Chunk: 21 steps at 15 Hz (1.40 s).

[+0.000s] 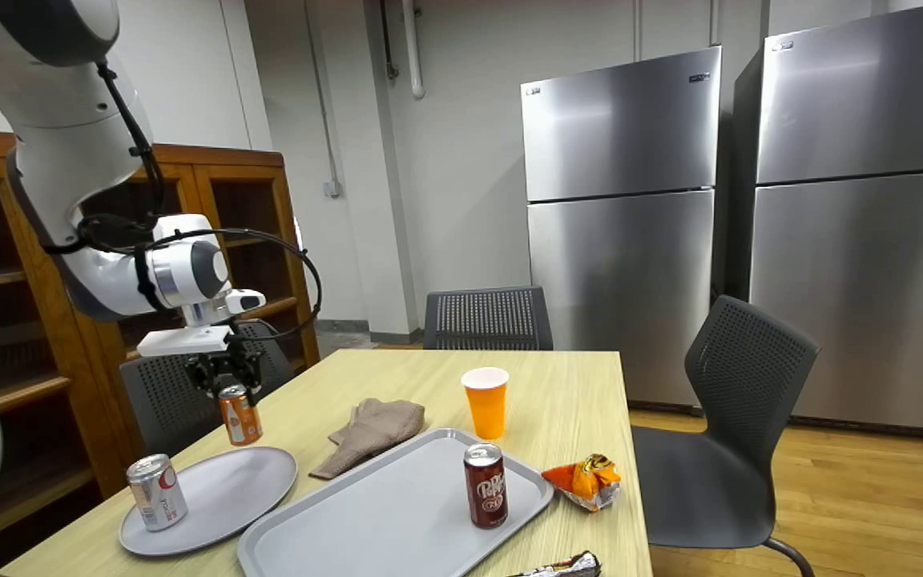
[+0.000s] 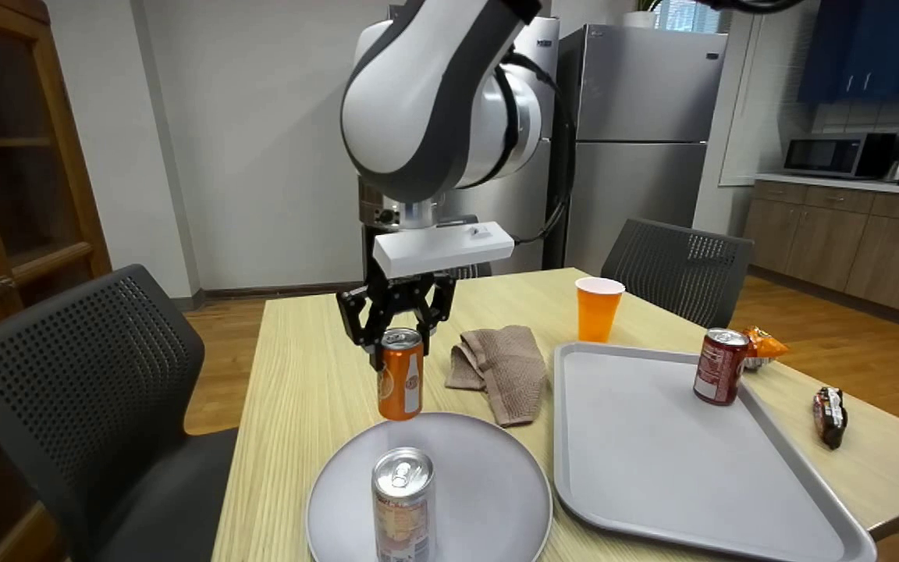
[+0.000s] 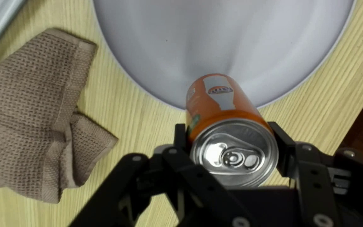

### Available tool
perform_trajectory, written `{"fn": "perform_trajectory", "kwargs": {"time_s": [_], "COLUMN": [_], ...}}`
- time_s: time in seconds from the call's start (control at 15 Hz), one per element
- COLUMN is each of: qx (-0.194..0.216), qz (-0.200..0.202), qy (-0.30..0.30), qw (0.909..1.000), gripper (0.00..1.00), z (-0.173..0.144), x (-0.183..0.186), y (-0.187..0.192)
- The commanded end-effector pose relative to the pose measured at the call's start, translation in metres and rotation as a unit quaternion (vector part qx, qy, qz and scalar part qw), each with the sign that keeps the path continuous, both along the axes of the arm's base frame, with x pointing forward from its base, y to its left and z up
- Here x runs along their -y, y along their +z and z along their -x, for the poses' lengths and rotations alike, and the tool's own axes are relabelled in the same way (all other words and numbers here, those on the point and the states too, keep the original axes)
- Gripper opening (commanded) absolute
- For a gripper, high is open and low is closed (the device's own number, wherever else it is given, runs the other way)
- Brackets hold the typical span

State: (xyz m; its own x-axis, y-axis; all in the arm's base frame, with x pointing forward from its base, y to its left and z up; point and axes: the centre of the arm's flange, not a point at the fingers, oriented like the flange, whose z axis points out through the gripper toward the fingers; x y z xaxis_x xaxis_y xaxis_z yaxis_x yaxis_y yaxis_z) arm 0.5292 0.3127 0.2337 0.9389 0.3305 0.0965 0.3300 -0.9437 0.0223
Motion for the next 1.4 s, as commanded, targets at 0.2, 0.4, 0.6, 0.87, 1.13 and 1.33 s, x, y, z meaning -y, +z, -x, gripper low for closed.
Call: {"fn": "perform_trajectory", "kwargs": {"time_s": [0.2, 0.4, 0.6, 0.87, 1.13, 1.33], "qx": [0.018, 0.021, 0.020, 0.009, -0.004, -0.019], "qz": [-0.003, 0.003, 0.009, 0.019, 0.025, 0.025], "qy": [-0.035, -0.050, -0.070, -0.105, -0.141, -0.169], "qw": [0.9992, 0.9985, 0.9973, 0.9943, 0.9897, 0.9850], "gripper": [0.38, 0.38, 0.38, 0.38, 0.38, 0.38], "z": [0.022, 0.030, 0.039, 0.051, 0.061, 0.065], "x": [0.051, 0.074, 0.100, 0.140, 0.180, 0.210], "y": [0.044, 0.052, 0.058, 0.058, 0.051, 0.041]}}
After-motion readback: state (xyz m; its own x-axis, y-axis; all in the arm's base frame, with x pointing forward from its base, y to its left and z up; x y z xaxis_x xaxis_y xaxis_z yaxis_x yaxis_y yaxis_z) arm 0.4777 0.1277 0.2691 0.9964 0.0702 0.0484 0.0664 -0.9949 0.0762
